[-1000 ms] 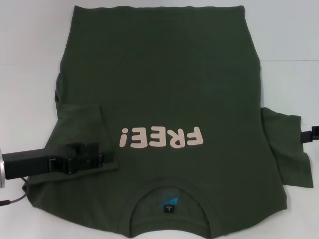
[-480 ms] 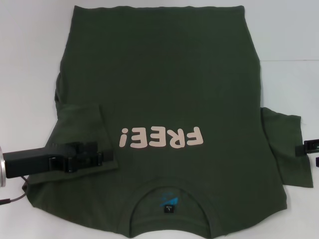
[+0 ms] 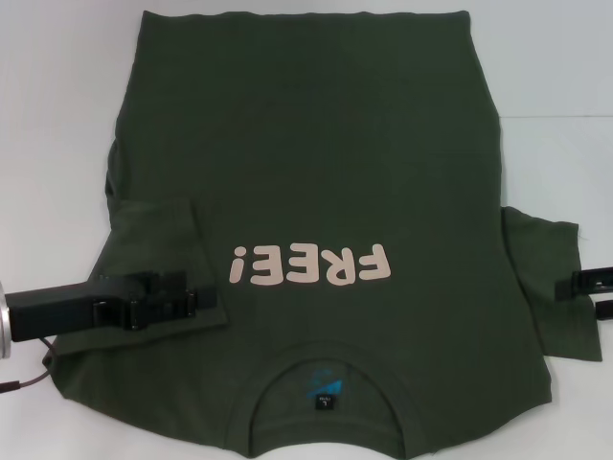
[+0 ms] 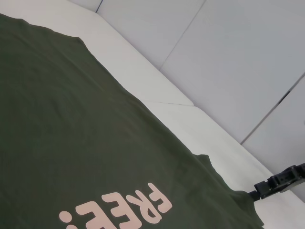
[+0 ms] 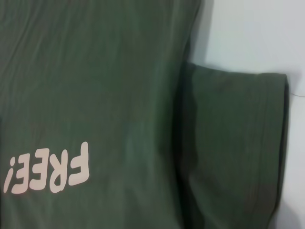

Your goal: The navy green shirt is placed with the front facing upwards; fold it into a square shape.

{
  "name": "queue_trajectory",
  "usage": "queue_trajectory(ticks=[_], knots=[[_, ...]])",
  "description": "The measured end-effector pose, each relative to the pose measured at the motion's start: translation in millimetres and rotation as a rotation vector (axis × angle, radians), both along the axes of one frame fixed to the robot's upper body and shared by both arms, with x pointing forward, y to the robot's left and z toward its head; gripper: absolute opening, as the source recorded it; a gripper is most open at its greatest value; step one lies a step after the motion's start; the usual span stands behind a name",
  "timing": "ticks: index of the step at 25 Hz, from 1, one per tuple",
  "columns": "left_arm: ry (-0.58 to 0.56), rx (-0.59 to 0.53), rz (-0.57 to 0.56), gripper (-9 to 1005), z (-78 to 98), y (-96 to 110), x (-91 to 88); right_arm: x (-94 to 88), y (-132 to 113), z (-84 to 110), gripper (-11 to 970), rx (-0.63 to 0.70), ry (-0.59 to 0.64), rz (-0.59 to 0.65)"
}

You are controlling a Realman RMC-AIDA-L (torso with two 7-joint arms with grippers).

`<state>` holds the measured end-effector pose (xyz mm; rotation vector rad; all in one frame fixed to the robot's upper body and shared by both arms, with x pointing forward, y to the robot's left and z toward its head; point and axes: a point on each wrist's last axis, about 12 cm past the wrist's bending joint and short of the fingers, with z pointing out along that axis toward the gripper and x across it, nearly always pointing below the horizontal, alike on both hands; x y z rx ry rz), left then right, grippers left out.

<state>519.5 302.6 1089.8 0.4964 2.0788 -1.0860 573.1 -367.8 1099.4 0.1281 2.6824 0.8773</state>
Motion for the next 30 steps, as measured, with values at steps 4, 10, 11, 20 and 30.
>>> queue_trajectory(ticks=[4, 10, 11, 20, 30], knots=[[0.002, -0.001, 0.001, 765, -0.1, 0, -0.1, 1.8, 2, -1.0, 799, -0.006, -0.007, -0.004], [0.003, -0.003, 0.003, 765, -0.6, 0, -0.3, 4.0, 8, -1.4, 788, 0.011, -0.028, 0.005], [0.002, -0.002, 0.005, 765, -0.7, 0, -0.1, 4.4, 9, -1.2, 786, 0.014, -0.032, 0.006], [-0.004, 0.0, 0.009, 765, 0.8, -1, 3.2, 2.4, 8, -3.5, 768, 0.026, -0.031, -0.011], [-0.012, 0.003, 0.004, 764, 3.3, -1, 6.2, 0.7, 5, -6.0, 613, 0.014, -0.03, -0.023]])
